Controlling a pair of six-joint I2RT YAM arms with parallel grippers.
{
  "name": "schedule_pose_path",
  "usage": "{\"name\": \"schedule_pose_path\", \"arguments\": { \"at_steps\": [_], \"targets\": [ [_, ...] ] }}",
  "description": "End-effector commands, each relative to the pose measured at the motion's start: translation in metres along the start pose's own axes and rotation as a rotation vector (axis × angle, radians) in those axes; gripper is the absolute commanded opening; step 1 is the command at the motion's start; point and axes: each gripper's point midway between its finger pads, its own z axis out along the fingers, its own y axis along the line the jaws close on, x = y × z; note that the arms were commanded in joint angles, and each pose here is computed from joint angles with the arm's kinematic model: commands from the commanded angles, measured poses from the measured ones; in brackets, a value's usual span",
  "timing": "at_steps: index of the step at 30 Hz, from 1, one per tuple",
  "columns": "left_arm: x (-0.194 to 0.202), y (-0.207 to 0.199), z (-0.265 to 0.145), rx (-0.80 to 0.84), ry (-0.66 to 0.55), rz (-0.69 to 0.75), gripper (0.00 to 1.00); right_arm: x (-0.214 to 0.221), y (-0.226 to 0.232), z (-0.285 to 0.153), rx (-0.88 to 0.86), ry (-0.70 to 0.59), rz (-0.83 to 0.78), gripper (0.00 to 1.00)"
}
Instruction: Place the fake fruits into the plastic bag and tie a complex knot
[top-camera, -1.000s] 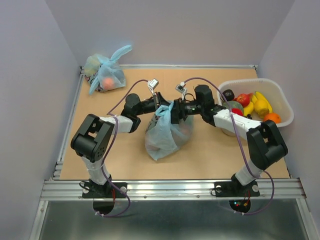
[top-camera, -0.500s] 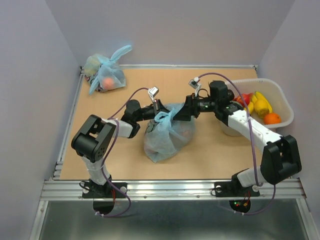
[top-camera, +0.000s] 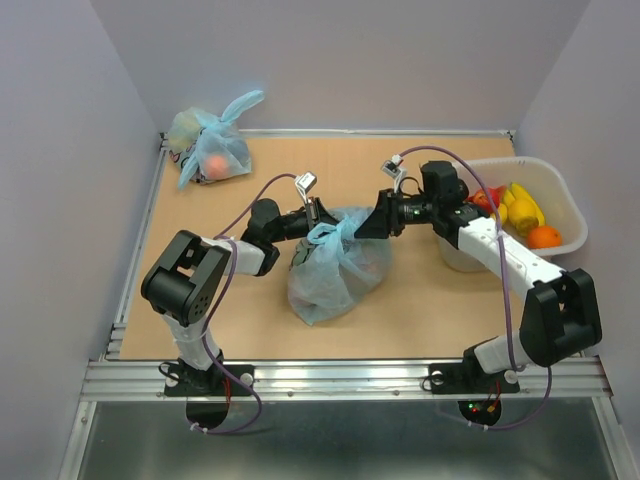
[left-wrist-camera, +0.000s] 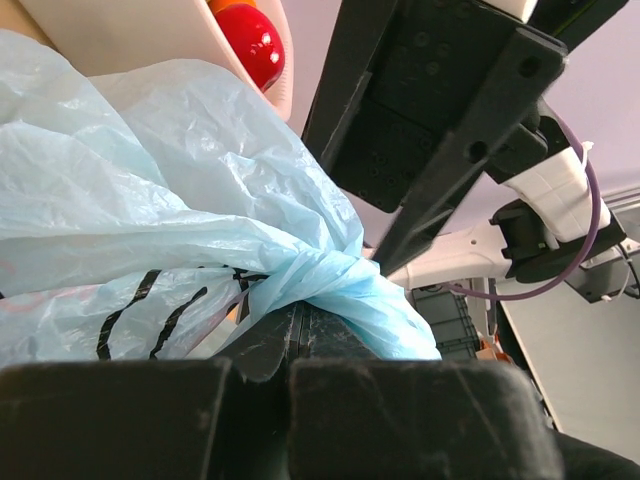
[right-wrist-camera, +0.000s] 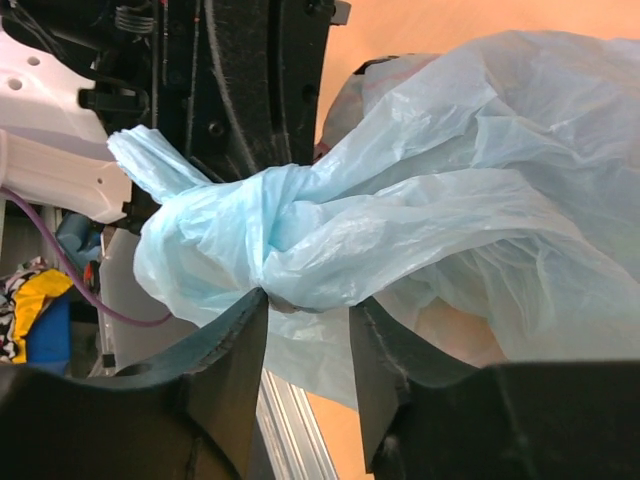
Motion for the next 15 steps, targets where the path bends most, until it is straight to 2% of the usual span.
{"name": "schedule_pose_path", "arguments": {
  "at_steps": [1, 11, 15],
  "targets": [
    [-0.006, -0.061, -0.003, 0.194, -0.028, 0.266, 0.00, -0.024, 0.010, 0.000, -0.025, -0.039, -0.063, 0.42],
    [-0.005, -0.059, -0.002, 0.184, -0.025, 0.265, 0.00, -0.034, 0.022, -0.025, -0.035, -0.094, -0.057, 0.41],
    [-0.006, -0.058, -0.002, 0.183, -0.025, 0.264, 0.00, -0.032, 0.029, -0.028, -0.064, -0.088, -0.073, 0.38]
  ]
}}
